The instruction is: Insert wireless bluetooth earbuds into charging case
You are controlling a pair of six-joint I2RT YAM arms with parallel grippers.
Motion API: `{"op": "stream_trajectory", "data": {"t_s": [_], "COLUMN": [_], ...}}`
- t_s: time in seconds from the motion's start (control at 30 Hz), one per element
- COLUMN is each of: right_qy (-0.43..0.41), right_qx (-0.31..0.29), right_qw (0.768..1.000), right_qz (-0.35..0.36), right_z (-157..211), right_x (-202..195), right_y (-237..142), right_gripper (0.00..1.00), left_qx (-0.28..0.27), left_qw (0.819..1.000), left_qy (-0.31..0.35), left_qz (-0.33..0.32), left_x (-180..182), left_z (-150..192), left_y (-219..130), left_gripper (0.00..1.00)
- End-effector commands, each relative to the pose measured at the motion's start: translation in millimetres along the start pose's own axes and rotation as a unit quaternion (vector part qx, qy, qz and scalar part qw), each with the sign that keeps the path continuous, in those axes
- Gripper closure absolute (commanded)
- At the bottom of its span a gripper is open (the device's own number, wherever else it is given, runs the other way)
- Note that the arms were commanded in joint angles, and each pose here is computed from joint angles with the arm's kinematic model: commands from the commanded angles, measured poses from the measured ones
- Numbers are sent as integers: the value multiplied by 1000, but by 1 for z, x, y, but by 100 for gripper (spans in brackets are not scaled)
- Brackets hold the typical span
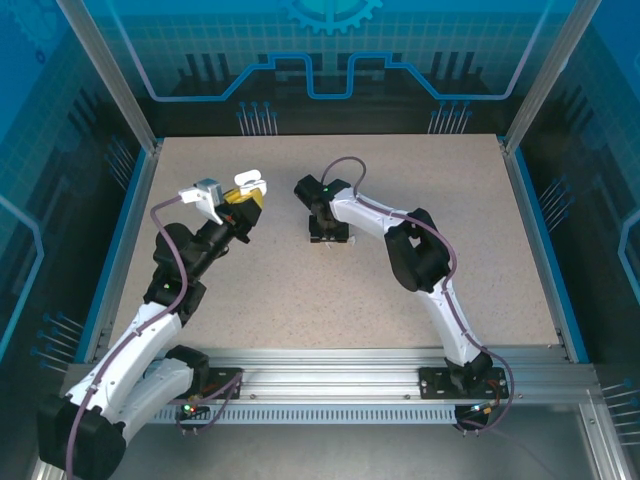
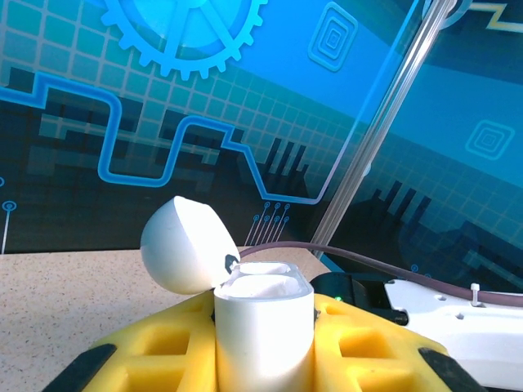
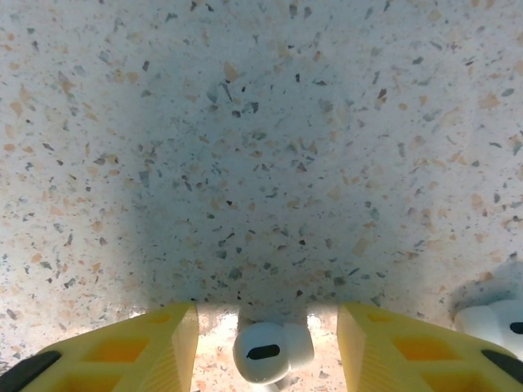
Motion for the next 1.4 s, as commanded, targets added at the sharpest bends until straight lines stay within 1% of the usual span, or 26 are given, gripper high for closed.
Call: {"op": "stream_trajectory", "data": {"t_s": [0.0, 0.17, 0.5, 0.73, 1.1, 1.27, 1.37], "right_qy": [-3, -4, -4, -3, -4, -12, -22], "right_qx": [12, 13, 14, 11, 2, -21, -46], "right_qw": [1000, 1000, 1000, 1000, 1000, 999, 998], "right_qz": [21, 20, 20, 16, 6, -23, -44], "right_z": [10, 11, 12, 14, 13, 11, 11], "right_x": [0, 1, 0, -1, -2, -1, -1], "right_y": [10, 11, 10, 7, 4, -7, -14], "right_gripper": [53, 58, 63, 69, 75, 76, 76], "left_qx": [-15, -14, -10, -7, -3, -3, -4], "left_qw": [1000, 1000, 1000, 1000, 1000, 999, 999], "left_qy": [18, 20, 21, 20, 22, 25, 26], "left_qz": [3, 5, 8, 10, 16, 20, 24], "left_x": [-3, -4, -6, -6, -9, -10, -12], "left_z": [-4, -3, -2, 0, 3, 3, 3], "left_y": [-2, -1, 0, 2, 5, 7, 8], "left_gripper": [100, 100, 100, 100, 100, 100, 100]}}
Point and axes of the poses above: each hand's point on the last joint's axis, 136 mm out from that joint toward the fingers, its own y axis out along the fingers, its own x axis along the line the jaws close on, z = x × y, the point moved 9 cm from there along -y, back along the fingers, and after that the axes turned 8 degrees about y, right-handed, at the moved point
